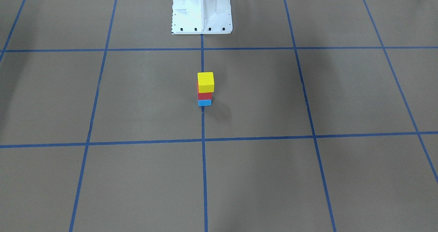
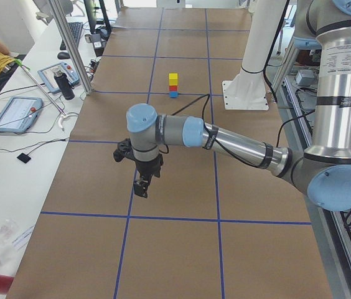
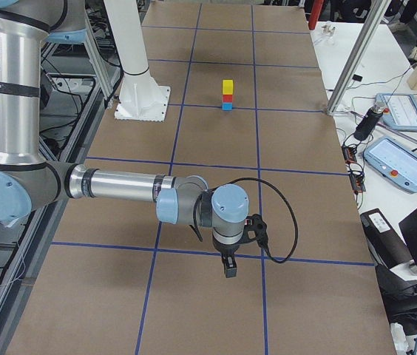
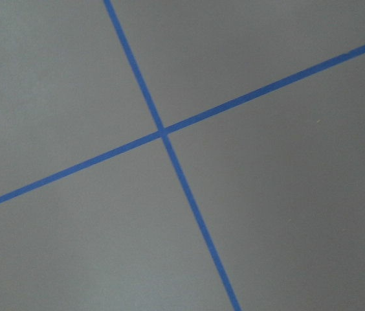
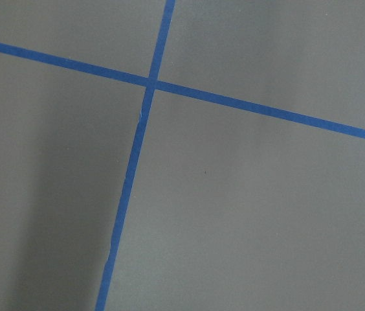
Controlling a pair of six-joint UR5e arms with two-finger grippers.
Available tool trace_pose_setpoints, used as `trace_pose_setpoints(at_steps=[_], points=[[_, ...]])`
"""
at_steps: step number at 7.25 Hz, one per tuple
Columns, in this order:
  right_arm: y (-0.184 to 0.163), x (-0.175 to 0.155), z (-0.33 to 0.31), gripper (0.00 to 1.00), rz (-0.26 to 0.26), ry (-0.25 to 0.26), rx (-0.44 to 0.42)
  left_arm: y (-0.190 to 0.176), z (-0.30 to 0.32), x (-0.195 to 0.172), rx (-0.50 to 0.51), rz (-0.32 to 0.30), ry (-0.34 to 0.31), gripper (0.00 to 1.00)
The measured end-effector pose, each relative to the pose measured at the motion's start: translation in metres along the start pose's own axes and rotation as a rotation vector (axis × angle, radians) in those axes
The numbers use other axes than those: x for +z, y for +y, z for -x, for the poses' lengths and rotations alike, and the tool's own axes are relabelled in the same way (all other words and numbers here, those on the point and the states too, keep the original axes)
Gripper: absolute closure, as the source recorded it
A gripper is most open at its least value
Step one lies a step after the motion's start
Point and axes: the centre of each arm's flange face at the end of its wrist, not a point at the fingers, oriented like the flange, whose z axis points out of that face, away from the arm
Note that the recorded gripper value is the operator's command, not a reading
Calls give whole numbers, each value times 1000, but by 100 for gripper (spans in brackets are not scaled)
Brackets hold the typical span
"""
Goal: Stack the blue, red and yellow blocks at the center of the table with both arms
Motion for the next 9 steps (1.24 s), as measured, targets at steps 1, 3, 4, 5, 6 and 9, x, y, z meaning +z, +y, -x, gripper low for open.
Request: trace_pose_setpoints(at_steps=[1, 3, 4, 5, 6, 9], points=[[0, 0, 0, 1, 0, 0, -1, 28, 12, 18, -20, 0, 0, 0], [0, -1, -1, 1, -2, 0, -1, 62, 24, 34, -61, 9, 4, 0], [0, -1, -1, 1, -3, 1, -1, 69, 30, 32, -88, 3, 4, 0], [0, -1, -1, 1, -3, 0, -1, 73, 34, 29, -140, -10, 17, 0], [0, -2, -1, 1, -4, 0, -1, 73, 32, 26, -206, -27, 50, 0], [0, -2, -1, 1, -4, 0, -1, 71, 30, 28, -294, -43, 124, 0]])
